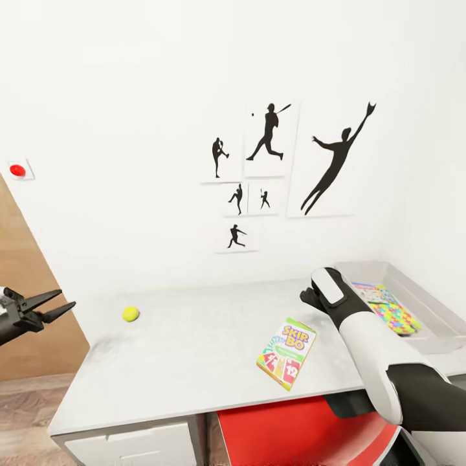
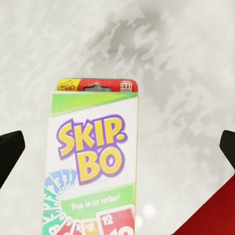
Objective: Put all the toys in the child's room - the three board games (two on the bed and one on the table), the two jigsaw puzzles on the table, and the tennis ball on the table - inside the toy box on the table in the child's room.
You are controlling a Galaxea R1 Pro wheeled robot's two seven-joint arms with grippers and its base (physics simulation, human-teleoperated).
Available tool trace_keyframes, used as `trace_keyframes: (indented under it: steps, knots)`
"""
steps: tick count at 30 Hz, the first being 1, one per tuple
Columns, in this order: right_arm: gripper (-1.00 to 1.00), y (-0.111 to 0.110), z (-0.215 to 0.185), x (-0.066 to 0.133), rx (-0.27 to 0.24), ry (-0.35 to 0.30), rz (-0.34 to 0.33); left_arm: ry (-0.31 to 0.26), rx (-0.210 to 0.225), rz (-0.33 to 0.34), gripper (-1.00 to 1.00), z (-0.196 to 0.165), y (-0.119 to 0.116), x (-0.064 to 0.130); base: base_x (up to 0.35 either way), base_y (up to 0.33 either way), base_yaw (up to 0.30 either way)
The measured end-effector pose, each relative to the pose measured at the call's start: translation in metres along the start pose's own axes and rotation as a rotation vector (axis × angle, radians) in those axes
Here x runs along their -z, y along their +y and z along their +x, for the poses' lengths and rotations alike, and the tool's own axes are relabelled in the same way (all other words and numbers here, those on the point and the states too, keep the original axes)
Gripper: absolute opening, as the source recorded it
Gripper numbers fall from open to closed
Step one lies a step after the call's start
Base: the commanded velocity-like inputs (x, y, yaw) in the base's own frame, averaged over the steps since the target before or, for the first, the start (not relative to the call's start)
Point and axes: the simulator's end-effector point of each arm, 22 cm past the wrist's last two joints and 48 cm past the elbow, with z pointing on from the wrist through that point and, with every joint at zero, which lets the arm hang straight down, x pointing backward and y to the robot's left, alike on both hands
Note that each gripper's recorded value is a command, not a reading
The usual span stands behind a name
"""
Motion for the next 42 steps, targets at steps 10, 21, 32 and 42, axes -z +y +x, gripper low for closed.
trace_keyframes:
  steps: [10,21,32,42]
  knots:
    - [1.0,-0.006,-0.002,-0.01,-0.005,0.005,0.01,0.122,-0.003,-0.015,1.0,0.027,0.007,-0.022,0.0,0.0,0.0]
    - [1.0,-0.009,0.0,-0.019,-0.004,0.016,0.022,0.13,0.008,-0.026,1.0,0.031,0.016,-0.023,0.0,0.0,0.0]
    - [1.0,-0.001,-0.009,-0.02,-0.009,0.013,0.014,0.135,0.021,-0.039,1.0,0.034,0.025,-0.023,0.0,0.0,0.0]
    - [1.0,0.006,-0.017,-0.02,-0.011,0.008,0.01,0.141,0.032,-0.051,1.0,0.036,0.033,-0.022,0.0,0.078,0.0]
